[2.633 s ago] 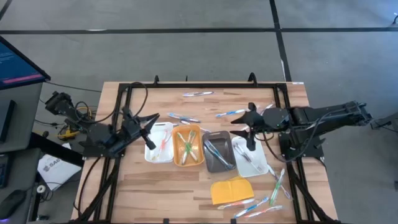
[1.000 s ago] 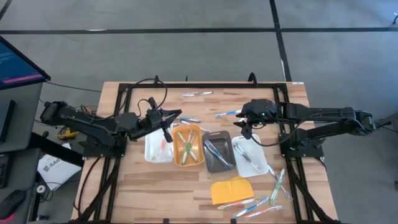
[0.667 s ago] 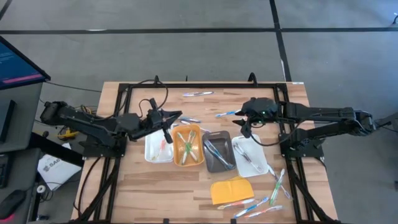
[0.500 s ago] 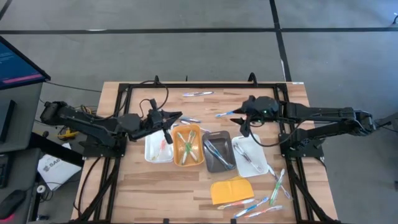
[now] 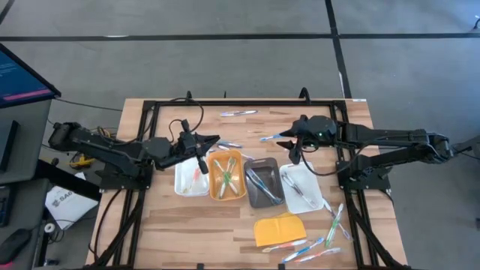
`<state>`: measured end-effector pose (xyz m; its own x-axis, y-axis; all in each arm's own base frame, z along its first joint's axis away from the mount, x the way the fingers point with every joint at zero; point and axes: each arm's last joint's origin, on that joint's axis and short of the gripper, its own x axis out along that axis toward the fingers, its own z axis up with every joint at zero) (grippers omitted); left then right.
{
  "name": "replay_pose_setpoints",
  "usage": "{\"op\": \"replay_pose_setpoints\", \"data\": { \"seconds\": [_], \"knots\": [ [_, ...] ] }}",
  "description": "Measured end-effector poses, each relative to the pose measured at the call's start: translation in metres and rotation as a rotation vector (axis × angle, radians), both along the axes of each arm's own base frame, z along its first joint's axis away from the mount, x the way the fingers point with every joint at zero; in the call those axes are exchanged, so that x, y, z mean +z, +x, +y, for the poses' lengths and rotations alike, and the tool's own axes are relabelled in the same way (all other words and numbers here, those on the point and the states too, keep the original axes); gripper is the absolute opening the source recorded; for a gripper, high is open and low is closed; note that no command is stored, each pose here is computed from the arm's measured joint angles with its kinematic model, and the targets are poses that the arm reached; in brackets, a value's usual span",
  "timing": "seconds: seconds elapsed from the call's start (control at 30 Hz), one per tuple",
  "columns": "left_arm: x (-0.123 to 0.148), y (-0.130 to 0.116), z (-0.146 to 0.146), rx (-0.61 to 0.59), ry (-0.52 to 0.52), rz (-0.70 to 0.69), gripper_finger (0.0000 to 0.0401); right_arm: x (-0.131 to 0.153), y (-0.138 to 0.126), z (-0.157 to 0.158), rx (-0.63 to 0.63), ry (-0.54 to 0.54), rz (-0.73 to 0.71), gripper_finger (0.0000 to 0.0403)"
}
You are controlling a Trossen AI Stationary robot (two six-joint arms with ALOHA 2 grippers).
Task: Pick & Place Toothbrushes
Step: Put the purple toothbrush into the right white bin
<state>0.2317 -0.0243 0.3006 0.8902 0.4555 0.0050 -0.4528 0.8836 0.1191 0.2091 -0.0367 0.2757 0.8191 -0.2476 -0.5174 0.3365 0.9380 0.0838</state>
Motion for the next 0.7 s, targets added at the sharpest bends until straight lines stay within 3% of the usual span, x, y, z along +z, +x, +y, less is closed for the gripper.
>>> {"op": "replay_pose_setpoints", "data": {
  "seconds": [0.3,0.47,0.7],
  "knots": [
    [0.001,0.002,0.015,0.020,-0.002,-0.008,0.0017,-0.016,-0.012,0.001,-0.138,0.131,0.167,0.0158],
    [0.001,0.003,0.022,-0.047,-0.028,-0.021,0.0017,-0.023,-0.023,-0.003,-0.319,0.070,0.275,0.0142],
    [0.000,0.004,0.026,-0.046,-0.030,-0.015,0.0017,-0.031,-0.041,-0.007,-0.607,0.027,0.374,0.0112]
  ]
}}
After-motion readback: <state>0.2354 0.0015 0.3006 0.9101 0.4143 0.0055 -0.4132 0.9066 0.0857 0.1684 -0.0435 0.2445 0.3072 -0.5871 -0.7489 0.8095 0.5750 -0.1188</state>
